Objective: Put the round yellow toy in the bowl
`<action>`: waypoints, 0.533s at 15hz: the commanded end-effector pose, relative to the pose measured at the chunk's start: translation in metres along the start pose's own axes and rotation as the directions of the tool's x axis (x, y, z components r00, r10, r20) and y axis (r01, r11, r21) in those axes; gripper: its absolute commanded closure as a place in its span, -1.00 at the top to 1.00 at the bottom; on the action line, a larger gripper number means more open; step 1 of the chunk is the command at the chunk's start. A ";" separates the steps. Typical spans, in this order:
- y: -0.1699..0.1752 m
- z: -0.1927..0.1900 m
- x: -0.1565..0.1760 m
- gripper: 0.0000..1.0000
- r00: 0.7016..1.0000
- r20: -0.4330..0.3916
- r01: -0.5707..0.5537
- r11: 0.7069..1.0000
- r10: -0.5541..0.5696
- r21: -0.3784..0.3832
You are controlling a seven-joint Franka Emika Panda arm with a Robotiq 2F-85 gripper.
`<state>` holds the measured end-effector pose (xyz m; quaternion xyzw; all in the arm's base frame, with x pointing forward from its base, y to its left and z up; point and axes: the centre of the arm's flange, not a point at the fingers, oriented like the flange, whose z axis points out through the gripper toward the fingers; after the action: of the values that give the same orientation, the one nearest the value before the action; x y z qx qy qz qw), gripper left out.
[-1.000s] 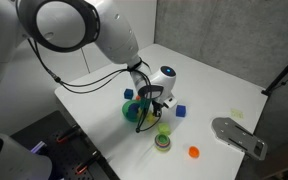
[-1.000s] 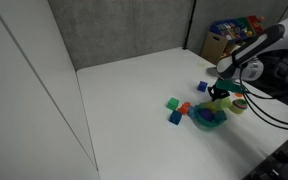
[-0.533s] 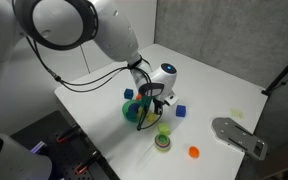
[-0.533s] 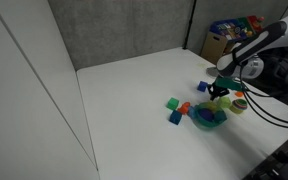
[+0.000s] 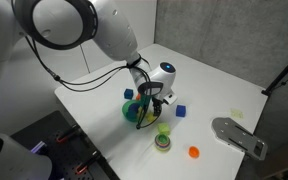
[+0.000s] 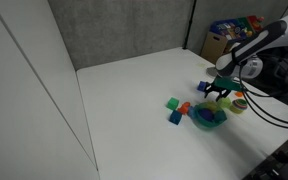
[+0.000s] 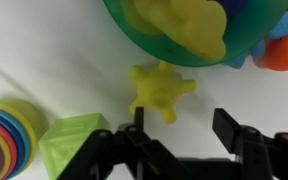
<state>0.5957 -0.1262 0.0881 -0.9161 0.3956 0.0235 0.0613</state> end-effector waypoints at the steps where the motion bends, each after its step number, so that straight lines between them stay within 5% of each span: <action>1: -0.002 0.002 -0.004 0.07 1.000 0.027 0.013 1.000 -0.013 0.009; 3: -0.002 0.003 -0.004 0.16 1.000 0.022 0.015 1.000 -0.015 0.006; 8: 0.001 0.004 -0.001 -0.67 1.000 0.025 0.009 1.000 -0.009 0.004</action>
<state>0.5935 -0.1212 0.0819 -0.9171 0.3924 0.0310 0.0626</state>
